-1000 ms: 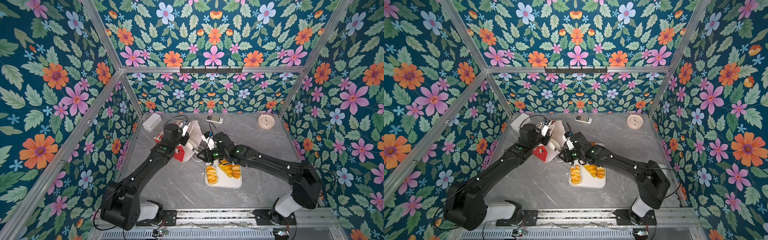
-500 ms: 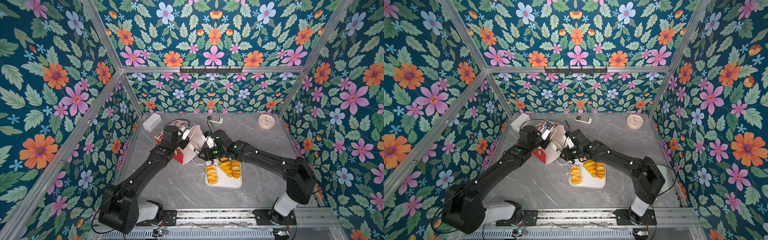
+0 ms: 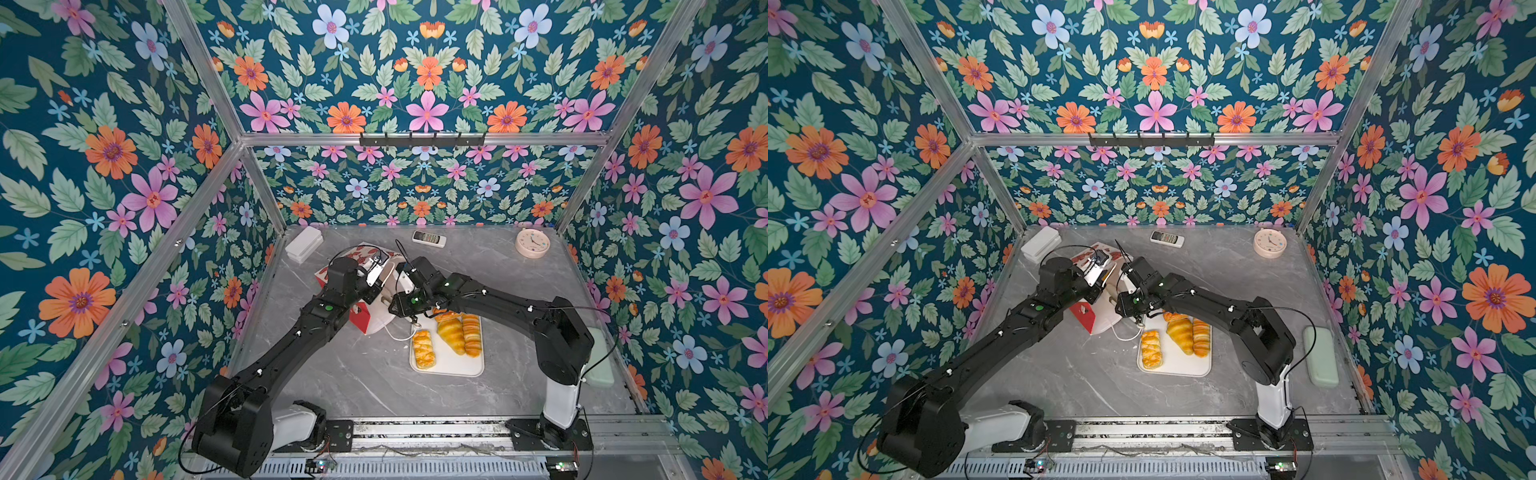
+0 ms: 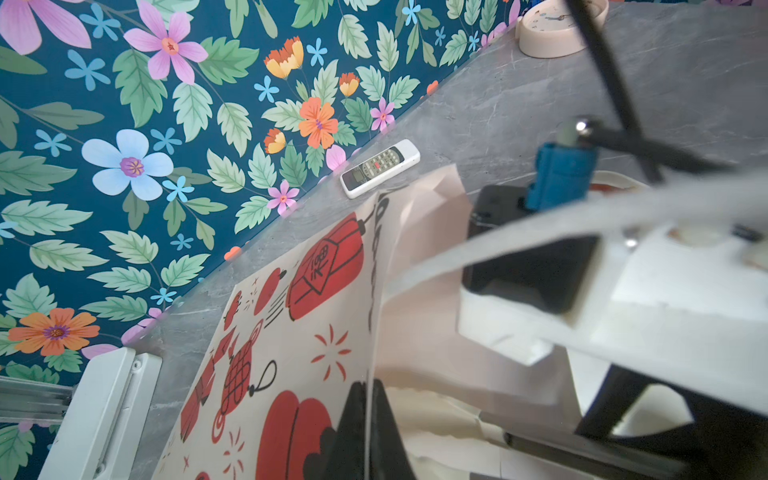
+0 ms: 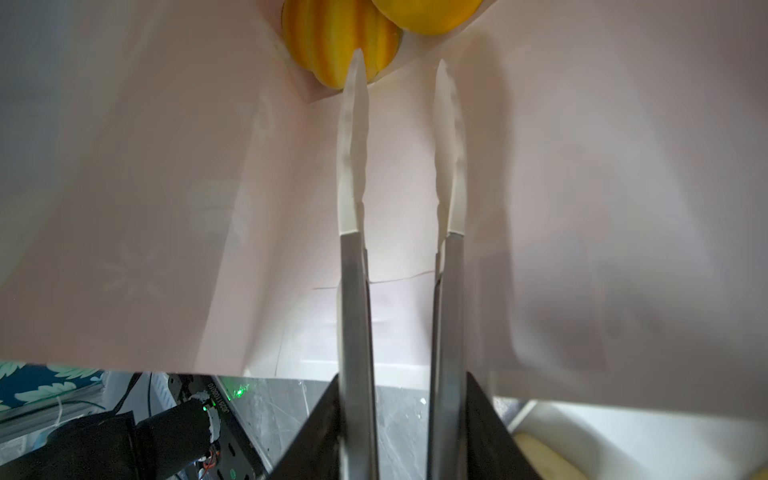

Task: Take the fake bread out of the paper bag
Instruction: 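Move the open tongs with the right gripper into the paper bag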

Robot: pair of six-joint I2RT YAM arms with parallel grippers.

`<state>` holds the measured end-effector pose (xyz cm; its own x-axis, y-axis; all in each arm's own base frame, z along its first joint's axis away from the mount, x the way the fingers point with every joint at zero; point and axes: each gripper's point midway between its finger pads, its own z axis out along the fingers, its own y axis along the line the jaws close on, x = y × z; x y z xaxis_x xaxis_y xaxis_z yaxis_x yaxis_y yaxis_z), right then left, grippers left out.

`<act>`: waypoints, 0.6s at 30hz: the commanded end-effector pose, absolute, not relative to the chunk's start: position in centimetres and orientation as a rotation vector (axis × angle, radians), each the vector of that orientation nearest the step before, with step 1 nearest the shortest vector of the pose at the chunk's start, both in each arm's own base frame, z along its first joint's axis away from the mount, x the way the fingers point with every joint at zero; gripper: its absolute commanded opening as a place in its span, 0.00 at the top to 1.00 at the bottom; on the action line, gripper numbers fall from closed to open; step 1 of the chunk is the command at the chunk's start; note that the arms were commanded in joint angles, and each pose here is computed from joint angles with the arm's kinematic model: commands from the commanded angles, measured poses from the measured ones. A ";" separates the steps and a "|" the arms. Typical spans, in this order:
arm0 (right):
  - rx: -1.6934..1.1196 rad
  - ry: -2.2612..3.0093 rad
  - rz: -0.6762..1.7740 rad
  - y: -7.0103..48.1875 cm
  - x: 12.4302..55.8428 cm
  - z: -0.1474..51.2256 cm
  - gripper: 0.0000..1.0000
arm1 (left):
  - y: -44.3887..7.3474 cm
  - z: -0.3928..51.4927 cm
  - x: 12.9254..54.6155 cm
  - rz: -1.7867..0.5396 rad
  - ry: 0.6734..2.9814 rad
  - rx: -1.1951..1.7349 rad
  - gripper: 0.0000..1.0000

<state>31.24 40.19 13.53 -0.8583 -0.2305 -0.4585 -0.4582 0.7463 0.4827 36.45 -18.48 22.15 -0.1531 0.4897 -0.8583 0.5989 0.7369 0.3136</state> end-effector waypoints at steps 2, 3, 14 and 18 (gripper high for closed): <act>-0.516 2.540 0.864 40.6 31.8 14.2 0.58 | -18.9 23.2 36.7 -0.149 1.758 0.824 1.00; -0.520 2.543 0.870 40.6 31.6 14.1 0.57 | -18.8 23.2 36.7 -0.145 1.761 0.820 1.00; -0.580 2.558 1.120 42.5 29.0 13.8 0.55 | -19.0 23.7 36.5 -0.168 1.743 0.805 1.00; -0.587 2.538 1.196 43.4 28.9 14.7 0.54 | -19.0 24.0 36.4 -0.177 1.738 0.802 1.00</act>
<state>28.83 42.08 13.21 -0.8854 -0.2518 -0.3908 -0.4555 0.6377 0.6212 36.21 -18.72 22.57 -0.1473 0.4552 -0.8781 0.5994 0.7473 0.2868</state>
